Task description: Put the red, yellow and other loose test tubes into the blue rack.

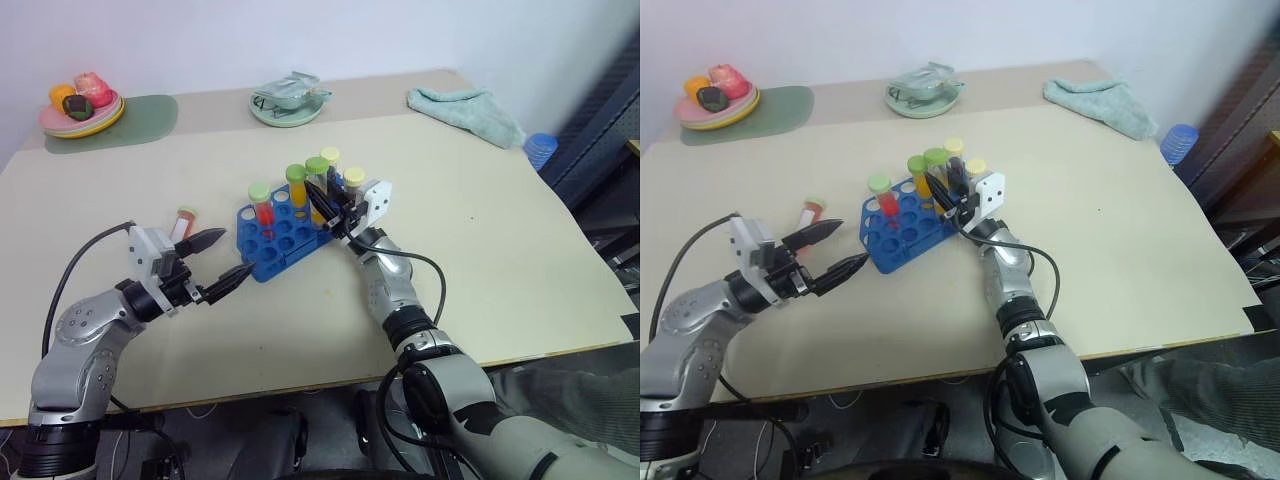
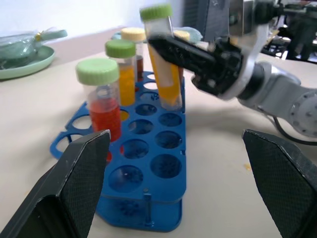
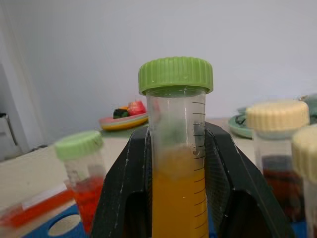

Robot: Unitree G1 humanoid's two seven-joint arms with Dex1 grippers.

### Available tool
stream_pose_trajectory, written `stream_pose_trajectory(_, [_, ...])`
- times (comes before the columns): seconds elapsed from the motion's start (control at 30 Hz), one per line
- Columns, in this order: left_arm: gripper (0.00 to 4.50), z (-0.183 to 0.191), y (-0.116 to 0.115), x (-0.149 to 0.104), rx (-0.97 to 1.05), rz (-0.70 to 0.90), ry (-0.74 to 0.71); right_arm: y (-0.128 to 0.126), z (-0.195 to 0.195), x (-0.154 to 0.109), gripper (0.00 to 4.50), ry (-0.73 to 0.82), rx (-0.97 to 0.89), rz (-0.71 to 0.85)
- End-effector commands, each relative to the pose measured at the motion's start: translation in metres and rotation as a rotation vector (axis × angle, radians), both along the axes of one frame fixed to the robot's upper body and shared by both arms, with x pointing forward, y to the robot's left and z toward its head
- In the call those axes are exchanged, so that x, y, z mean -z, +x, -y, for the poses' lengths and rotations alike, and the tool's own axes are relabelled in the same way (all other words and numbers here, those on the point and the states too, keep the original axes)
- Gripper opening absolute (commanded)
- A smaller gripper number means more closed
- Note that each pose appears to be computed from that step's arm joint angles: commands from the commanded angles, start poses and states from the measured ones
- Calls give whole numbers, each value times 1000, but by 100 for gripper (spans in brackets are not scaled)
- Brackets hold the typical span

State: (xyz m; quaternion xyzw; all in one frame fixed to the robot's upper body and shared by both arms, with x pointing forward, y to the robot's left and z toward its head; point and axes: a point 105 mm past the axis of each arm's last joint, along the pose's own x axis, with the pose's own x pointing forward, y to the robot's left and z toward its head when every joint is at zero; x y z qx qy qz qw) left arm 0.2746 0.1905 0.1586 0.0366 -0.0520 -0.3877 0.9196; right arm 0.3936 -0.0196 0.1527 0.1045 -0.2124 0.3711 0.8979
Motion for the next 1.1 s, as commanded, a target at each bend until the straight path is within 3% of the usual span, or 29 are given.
stream_pose_trajectory(0.03, [439, -2, -4, -13, -5, 49, 4, 2, 3, 6, 77, -4, 14, -12])
stream_pose_trajectory(0.2, [439, -5, -4, -14, -19, 51, 1, -2, 3, 12, 77, 6, 10, -14])
stream_pose_trajectory(0.37, [439, -8, 0, -18, -59, 47, -44, -6, 4, 6, 312, -33, 51, 62])
stream_pose_trajectory(0.6, [439, -28, 20, -27, -308, 44, -112, -14, 23, -19, 312, -164, 65, 206])
stream_pose_trajectory(0.77, [439, -43, 31, -30, -491, -6, -111, -31, 46, -38, 312, -272, 1, 186])
stream_pose_trajectory(0.93, [439, -55, 53, -25, -649, -176, -77, -60, 70, -36, 312, -450, -92, 117])
stream_pose_trajectory(1.1, [439, -59, 76, -27, -679, -382, 20, -82, 100, -44, 312, -629, -135, 23])
